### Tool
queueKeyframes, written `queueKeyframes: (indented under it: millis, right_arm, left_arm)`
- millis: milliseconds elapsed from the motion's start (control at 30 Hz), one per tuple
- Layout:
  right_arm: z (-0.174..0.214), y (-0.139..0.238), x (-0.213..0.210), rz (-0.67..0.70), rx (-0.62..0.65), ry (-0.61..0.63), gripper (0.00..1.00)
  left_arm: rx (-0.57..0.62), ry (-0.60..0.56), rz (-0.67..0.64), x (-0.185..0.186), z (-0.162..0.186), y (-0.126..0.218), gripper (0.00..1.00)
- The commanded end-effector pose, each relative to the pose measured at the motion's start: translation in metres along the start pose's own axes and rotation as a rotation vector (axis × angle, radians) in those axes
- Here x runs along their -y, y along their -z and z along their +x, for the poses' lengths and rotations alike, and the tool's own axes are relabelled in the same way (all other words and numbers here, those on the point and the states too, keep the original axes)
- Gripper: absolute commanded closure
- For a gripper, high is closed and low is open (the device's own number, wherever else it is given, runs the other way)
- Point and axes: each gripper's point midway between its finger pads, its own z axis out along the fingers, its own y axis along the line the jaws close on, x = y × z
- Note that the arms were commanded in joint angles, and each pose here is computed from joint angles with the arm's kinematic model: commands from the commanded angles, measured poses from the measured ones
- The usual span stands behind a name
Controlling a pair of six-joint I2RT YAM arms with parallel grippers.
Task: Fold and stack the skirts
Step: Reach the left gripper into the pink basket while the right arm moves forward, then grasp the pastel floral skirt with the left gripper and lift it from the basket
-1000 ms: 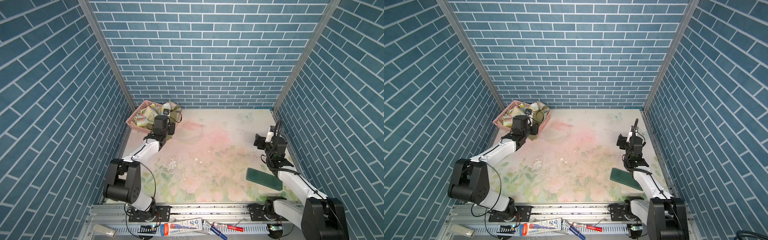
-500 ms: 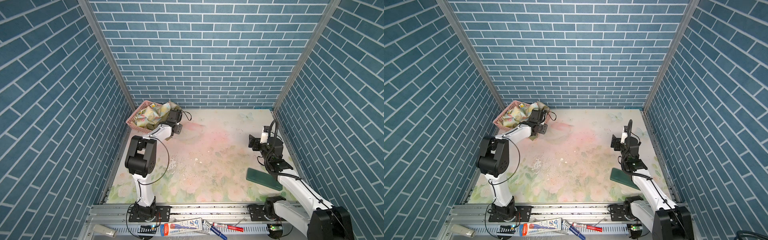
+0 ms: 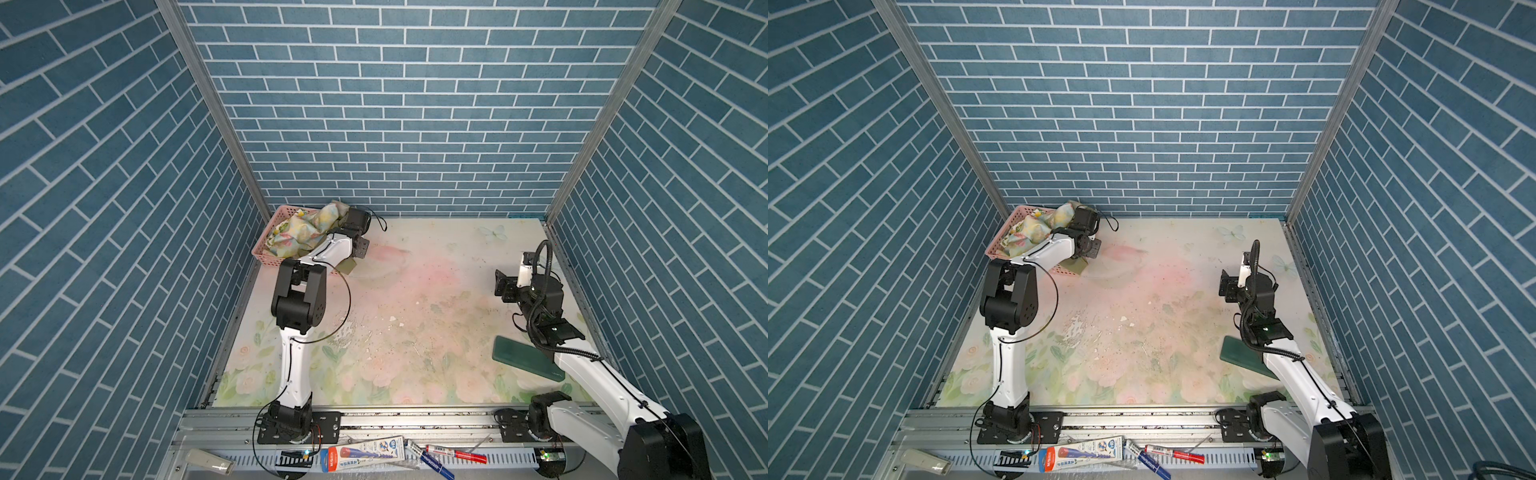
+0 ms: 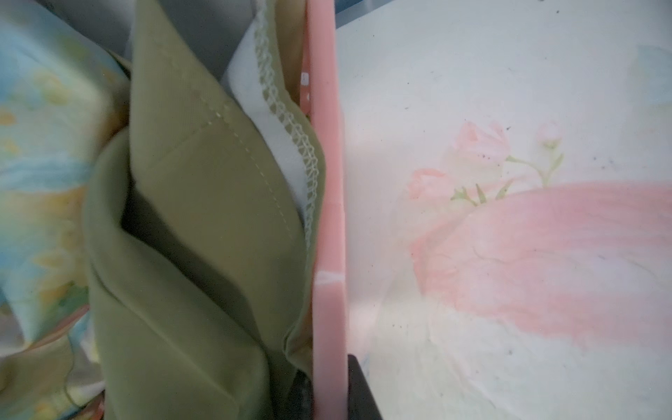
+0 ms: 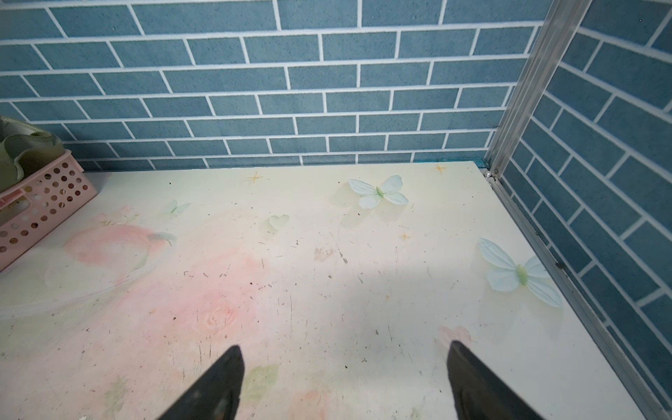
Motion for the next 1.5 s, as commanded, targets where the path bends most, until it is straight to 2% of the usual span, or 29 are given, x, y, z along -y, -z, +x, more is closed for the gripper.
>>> queueKeyframes:
  millis: [0, 200, 267, 367, 500, 667, 767, 900, 1000, 1067, 1367, 1467]
  right_arm:
    - [-0.023, 0.001, -0.003, 0.008, 0.03, 0.03, 0.15]
    - [-0.024, 0.001, -0.011, 0.002, 0.013, 0.043, 0.15]
    - [-0.025, 0.002, -0.013, -0.003, 0.015, 0.047, 0.15]
    - [-0.029, 0.003, -0.016, -0.006, 0.024, 0.043, 0.15]
    - [-0.036, 0.002, -0.015, 0.01, 0.03, 0.041, 0.14]
    - [-0.042, -0.002, -0.013, 0.039, 0.016, 0.043, 0.14]
    - [-0.042, -0.004, -0.019, 0.025, 0.008, 0.051, 0.15]
    - [-0.042, -0.008, -0.038, -0.024, -0.005, 0.08, 0.14]
    - [-0.04, -0.011, -0.06, -0.08, -0.019, 0.116, 0.14]
    - [-0.037, -0.015, -0.08, -0.122, -0.029, 0.156, 0.14]
    - [-0.02, -0.025, -0.172, -0.275, -0.067, 0.317, 0.13]
    - [-0.015, -0.025, -0.188, -0.285, -0.071, 0.364, 0.13]
  left_arm:
    - [0.0, 0.025, 0.022, 0.004, -0.01, -0.007, 0.87]
    - [0.012, 0.089, 0.015, -0.014, -0.027, -0.014, 0.77]
    - [0.035, 0.106, 0.032, -0.02, -0.034, -0.007, 0.65]
    - [0.13, 0.114, 0.087, -0.017, -0.053, 0.019, 0.47]
    - [0.297, 0.159, 0.152, -0.018, -0.075, 0.069, 0.37]
    - [0.396, 0.204, 0.045, -0.049, -0.075, 0.111, 0.23]
    - [0.409, 0.248, -0.039, -0.075, -0.068, 0.119, 0.17]
    - [0.319, 0.405, -0.089, -0.118, -0.047, 0.104, 0.15]
    - [0.287, 0.522, -0.057, -0.141, -0.035, 0.088, 0.15]
    - [0.259, 0.587, -0.043, -0.155, -0.03, 0.074, 0.1]
    - [0.201, 0.638, -0.108, -0.187, -0.023, 0.016, 0.07]
    - [0.192, 0.645, -0.128, -0.193, -0.021, 0.0, 0.07]
